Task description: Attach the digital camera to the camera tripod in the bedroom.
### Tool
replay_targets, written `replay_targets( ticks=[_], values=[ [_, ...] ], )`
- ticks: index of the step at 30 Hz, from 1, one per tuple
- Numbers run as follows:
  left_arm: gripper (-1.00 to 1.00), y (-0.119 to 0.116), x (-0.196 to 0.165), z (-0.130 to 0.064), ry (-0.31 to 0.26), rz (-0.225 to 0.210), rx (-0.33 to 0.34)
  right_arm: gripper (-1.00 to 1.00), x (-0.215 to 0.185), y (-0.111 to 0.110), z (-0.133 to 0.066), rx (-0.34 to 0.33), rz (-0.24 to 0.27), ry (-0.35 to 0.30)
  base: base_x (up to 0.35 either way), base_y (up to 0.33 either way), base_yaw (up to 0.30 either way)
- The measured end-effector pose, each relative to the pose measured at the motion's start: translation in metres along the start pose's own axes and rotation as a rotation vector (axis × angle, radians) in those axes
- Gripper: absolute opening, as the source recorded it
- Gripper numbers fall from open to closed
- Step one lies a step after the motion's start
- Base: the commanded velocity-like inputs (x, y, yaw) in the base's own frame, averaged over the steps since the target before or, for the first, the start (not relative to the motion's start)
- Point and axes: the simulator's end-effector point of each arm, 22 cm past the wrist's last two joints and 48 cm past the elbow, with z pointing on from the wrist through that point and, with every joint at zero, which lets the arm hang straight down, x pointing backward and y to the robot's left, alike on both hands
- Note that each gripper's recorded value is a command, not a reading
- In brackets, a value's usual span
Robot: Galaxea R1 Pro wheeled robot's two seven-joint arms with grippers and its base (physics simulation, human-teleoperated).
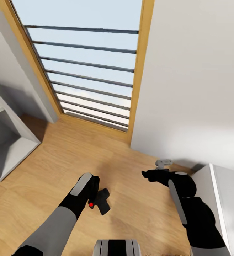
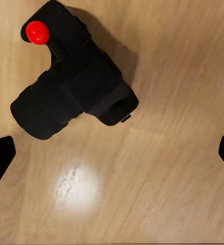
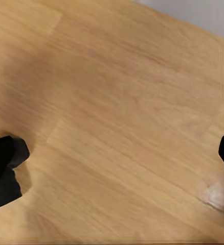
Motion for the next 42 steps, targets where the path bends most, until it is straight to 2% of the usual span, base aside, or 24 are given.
replay_targets(
  ticks=[3, 8, 15, 24, 30, 31, 32, 39, 42],
  values=[
    [1.00, -0.009, -0.003, -0.013, -0.005, -0.002, -0.002, 1.00, 0.002, 0.006, 0.001, -0.010, -0.010, 0.004, 0.000, 0.000, -0.210],
    [1.00, -0.010, -0.004, -0.015, -0.007, 0.002, -0.006, 1.00, 0.004, 0.009, 0.001, -0.014, -0.014, 0.008, 0.000, 0.000, -0.226],
    [1.00, -0.008, -0.002, -0.011, -0.012, 0.013, -0.019, 1.00, 0.012, 0.017, 0.007, -0.026, -0.029, 0.025, 0.000, 0.000, -0.027],
    [1.00, -0.009, -0.009, -0.010, -0.029, -0.013, -0.018, 1.00, 0.012, 0.018, 0.007, -0.027, -0.030, 0.026, 0.000, 0.000, -0.006],
    [1.00, -0.031, -0.026, -0.019, -0.090, -0.129, 0.019, 1.00, 0.016, 0.022, 0.007, -0.035, -0.027, 0.031, 0.000, 0.000, 0.000],
    [1.00, -0.031, -0.026, -0.019, -0.091, -0.130, 0.020, 1.00, 0.016, 0.022, 0.007, -0.035, -0.027, 0.031, 0.000, 0.000, 0.000],
    [1.00, -0.041, -0.030, -0.024, -0.104, -0.158, 0.035, 1.00, 0.016, 0.026, 0.007, -0.041, -0.024, 0.031, 0.000, 0.000, 0.000],
    [1.00, -0.059, -0.035, -0.032, -0.118, -0.198, 0.052, 1.00, 0.015, 0.034, 0.008, -0.050, -0.016, 0.030, 0.000, 0.000, 0.000],
    [1.00, -0.060, -0.029, -0.031, -0.088, -0.234, 0.036, 1.00, 0.015, 0.036, 0.008, -0.052, -0.015, 0.030, 0.000, 0.000, 0.000]
  ],
)
